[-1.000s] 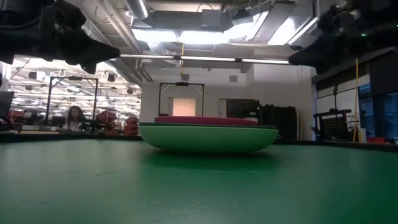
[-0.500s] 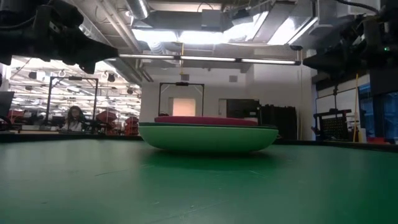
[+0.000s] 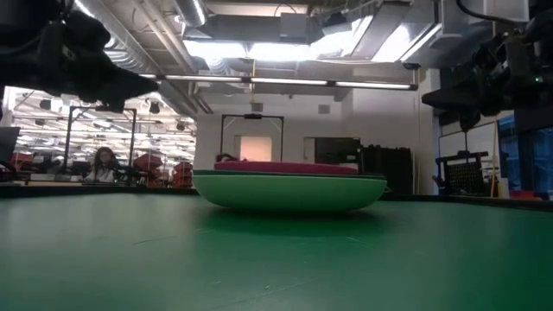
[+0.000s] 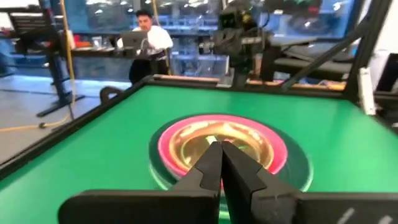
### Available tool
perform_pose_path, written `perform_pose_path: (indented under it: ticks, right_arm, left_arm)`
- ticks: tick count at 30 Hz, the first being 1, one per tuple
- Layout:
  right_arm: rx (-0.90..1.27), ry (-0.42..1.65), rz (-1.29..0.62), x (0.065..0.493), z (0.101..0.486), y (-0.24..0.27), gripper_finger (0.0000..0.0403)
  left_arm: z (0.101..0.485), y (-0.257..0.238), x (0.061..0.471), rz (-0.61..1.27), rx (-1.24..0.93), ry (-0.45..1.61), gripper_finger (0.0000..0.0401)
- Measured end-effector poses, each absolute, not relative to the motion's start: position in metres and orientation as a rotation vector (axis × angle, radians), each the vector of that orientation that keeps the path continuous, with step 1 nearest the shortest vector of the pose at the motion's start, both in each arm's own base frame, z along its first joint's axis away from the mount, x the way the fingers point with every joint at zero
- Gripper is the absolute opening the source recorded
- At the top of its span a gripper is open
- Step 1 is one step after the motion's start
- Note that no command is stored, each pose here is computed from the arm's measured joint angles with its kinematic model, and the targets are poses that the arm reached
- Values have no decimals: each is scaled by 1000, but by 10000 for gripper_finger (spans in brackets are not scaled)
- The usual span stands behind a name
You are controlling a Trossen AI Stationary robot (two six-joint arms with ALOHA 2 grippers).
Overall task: Stack plastic plates
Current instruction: Return to Home Position
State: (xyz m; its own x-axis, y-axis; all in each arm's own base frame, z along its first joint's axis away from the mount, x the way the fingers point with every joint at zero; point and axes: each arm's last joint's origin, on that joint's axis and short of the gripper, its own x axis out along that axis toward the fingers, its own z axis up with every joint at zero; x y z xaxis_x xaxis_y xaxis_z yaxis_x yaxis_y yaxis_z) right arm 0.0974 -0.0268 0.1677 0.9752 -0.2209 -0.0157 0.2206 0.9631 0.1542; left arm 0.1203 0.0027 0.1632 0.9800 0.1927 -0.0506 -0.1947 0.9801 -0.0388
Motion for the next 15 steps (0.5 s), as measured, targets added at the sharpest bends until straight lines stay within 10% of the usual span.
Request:
perform_pose_path:
  ticks: [15]
  right_arm:
    - [148, -25, -189, 94, 169, -25, 1]
  left_arm:
    - [175, 1, 100, 107, -59, -91, 4]
